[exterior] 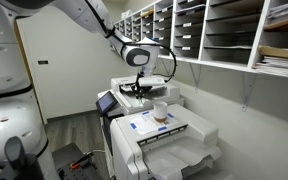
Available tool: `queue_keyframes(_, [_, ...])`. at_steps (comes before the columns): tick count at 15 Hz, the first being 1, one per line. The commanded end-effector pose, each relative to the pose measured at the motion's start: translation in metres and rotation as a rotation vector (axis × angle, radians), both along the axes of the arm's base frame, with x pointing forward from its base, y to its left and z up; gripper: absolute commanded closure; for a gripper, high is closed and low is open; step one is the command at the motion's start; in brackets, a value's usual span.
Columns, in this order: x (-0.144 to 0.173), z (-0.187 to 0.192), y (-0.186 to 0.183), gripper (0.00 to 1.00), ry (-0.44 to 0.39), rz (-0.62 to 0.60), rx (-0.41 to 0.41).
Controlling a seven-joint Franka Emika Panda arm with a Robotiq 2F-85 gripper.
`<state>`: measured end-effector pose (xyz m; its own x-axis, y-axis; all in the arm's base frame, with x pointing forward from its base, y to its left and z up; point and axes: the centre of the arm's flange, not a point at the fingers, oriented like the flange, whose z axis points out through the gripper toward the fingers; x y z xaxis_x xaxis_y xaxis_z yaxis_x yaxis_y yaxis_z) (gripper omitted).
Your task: Put the marker inside the mug cup
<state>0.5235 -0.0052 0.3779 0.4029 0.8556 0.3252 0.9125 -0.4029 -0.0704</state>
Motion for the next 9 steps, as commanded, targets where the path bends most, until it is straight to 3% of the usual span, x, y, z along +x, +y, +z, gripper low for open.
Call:
queue_keyframes(1, [-0.003,0.004,-0.006,0.81,0.012,-0.001,0.007])
queue_keyframes(4, [-0.004,0.003,-0.004,0.81,0.020,0.005,0.010])
queue_keyframes(5, [-0.003,0.004,-0.003,0.95,0.024,0.029,0.065])
queue_keyframes(9, [0.022,0.016,-0.022,0.95,-0.092,0.002,0.310])
